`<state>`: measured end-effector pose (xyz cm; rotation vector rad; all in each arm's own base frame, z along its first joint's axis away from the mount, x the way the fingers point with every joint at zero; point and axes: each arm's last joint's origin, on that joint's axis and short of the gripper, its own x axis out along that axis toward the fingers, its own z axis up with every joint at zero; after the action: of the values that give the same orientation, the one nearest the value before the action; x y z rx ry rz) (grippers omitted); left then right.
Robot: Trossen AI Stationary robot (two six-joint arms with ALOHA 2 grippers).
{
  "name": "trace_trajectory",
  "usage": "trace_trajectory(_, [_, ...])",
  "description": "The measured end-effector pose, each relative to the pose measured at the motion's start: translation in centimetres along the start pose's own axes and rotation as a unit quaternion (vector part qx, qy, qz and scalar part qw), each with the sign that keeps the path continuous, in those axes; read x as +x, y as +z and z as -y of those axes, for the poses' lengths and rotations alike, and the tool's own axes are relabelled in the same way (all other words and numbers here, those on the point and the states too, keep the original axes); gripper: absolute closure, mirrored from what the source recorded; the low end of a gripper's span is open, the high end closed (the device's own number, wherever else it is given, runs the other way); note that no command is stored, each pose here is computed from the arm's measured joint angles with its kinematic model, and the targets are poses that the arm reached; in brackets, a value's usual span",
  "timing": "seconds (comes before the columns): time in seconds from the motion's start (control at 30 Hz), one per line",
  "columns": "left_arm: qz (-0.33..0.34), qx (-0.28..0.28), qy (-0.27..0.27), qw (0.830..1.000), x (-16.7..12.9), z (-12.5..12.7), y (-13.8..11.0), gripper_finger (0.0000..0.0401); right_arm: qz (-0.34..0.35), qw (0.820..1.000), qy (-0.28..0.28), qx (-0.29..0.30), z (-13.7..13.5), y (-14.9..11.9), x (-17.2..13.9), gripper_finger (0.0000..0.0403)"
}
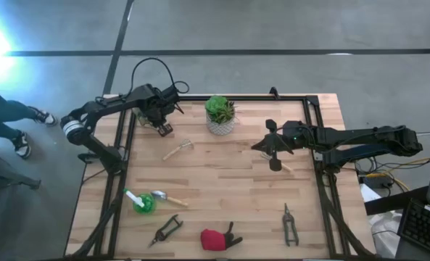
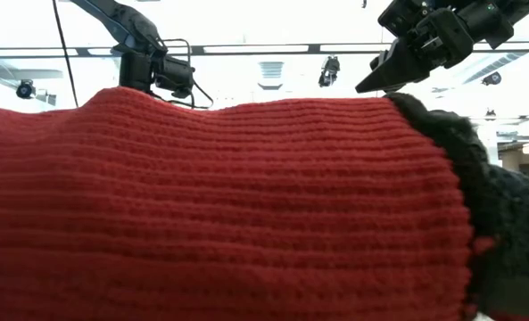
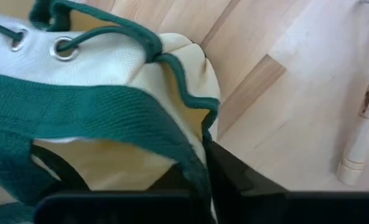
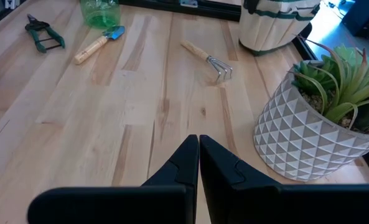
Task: Pick & Place Garden tools in Gardening bag
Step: Prepare the gardening bag
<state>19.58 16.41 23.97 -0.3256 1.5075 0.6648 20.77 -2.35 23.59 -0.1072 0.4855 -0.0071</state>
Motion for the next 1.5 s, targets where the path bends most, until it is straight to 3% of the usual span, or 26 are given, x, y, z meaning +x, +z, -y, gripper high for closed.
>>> trace_trajectory(0.7, [0.002, 0.001, 0.000, 1.000, -1.2, -0.3, 0.1, 0.0398, -0.002, 1.000, 0.000, 0.000, 0.0, -0.2, 0.0, 0.0394])
trace_trajectory(1.27, [0.128, -0.029, 0.004, 0.991, -9.0, -1.8, -0.6, 0.0399, -0.001, 1.000, -0.003, -0.001, 0.1, -0.2, 0.0, 0.0394])
trace_trajectory(1.5, [0.198, -0.036, -0.030, 0.979, -12.7, -2.3, -0.3, 0.0399, -0.001, 1.000, -0.005, 0.000, 0.2, -0.2, 0.0, 0.0394])
